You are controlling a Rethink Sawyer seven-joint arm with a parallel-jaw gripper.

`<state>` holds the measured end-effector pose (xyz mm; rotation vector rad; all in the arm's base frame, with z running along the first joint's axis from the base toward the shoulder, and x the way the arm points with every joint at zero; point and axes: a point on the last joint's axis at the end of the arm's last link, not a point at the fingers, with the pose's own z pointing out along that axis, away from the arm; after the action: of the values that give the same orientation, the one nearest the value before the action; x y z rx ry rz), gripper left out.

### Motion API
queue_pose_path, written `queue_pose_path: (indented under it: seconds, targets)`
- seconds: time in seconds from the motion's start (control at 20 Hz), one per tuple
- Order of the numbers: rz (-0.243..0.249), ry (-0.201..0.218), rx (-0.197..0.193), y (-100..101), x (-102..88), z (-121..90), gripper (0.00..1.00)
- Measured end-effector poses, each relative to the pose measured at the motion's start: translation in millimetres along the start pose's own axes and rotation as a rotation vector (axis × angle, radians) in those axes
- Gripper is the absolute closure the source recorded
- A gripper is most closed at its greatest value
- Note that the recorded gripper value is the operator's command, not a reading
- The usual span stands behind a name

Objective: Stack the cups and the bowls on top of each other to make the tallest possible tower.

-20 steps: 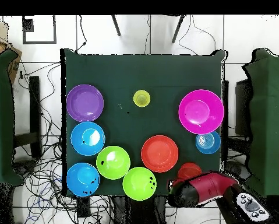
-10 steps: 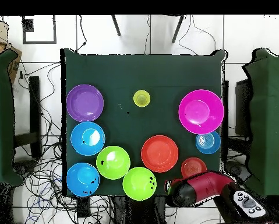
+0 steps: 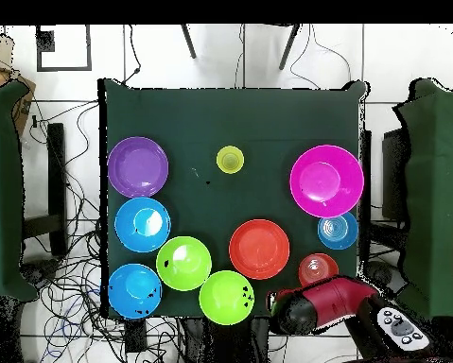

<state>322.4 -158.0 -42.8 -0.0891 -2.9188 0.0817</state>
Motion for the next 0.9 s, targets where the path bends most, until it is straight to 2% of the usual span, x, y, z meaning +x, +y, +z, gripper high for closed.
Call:
queue_pose_path:
  seconds: [0.4, 0.75, 0.9]
  targets:
    - [-0.01, -0.014, 0.017, -1, -5.5, -6, 0.0]
    - [-0.051, -0.053, 0.061, 6, -22.4, -25, 0.0]
    - [-0.024, -0.069, 0.069, 4, -34.9, -41, 0.0]
